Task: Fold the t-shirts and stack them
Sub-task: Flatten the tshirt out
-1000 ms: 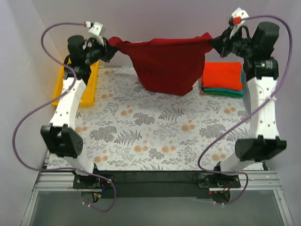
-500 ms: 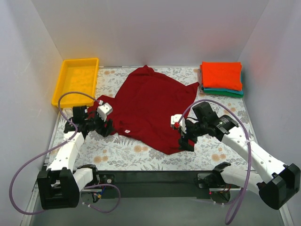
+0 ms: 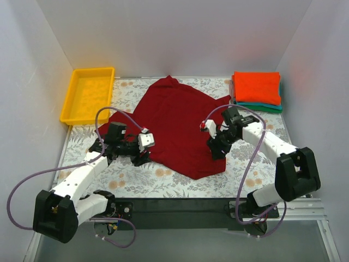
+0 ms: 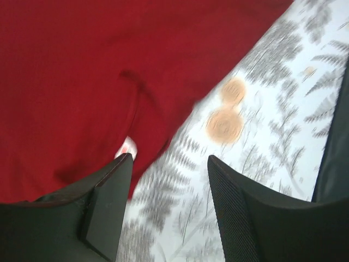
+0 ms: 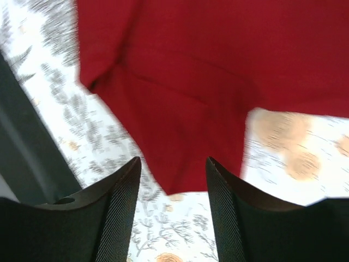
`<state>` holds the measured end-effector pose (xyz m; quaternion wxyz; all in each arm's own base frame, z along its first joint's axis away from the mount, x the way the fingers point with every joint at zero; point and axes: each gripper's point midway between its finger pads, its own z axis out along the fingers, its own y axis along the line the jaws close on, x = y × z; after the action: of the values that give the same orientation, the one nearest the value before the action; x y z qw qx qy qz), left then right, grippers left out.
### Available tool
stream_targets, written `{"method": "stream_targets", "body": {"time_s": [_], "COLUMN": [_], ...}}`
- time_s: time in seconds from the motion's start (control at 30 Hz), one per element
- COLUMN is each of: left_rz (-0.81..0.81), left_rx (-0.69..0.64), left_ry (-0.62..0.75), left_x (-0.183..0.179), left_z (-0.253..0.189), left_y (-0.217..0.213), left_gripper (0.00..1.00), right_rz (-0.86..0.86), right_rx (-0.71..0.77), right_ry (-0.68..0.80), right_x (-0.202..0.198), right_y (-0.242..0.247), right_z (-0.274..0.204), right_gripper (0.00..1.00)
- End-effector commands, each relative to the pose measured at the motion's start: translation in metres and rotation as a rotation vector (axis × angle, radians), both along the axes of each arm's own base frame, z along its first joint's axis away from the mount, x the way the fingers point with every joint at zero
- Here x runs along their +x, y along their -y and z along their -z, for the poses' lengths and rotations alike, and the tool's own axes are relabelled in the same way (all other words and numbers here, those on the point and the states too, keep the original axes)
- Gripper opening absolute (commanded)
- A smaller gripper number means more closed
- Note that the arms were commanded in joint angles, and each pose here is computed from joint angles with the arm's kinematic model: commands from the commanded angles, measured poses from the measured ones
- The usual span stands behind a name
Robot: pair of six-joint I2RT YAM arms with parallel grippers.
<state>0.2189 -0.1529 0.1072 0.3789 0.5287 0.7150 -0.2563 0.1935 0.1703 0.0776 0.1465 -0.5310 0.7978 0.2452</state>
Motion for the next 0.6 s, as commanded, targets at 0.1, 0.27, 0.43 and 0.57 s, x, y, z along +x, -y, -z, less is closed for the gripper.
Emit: {"method": "stream_targets", "body": {"time_s": [0.1,0.27,0.43,0.57], "left_rz": [-0.172,-0.377,-0.518,-0.59], "left_rx": [0.008,-0.042,-0.031,0.066], "left_ry": [-0.024,-0.14,-0.224,-0.27], "left_x": [0.055,0.088,0.098,0.098], "left_z": [-0.002,-0.008,-0.004,0.023], "left_y": [0.032,0.017,-0.013,-0.04], "left_gripper": [0.5,0.48,0.48,0.47], "right_rz": [0.11,0.065,-0.052,-0.132], "right_rx": [0.014,-0.027,-0.063,-0.109], "right_ry": [-0.03,-0.158,-0.214,-0.224], "right_x": [0.042,0.02,-0.018,-0.042], "right_y": [0.002,-0.007,-0.027,-0.032], "right_z": [0.003,0.043,0.057,0.065], "right_gripper": [0.53,0.46,0.36,0.29]}}
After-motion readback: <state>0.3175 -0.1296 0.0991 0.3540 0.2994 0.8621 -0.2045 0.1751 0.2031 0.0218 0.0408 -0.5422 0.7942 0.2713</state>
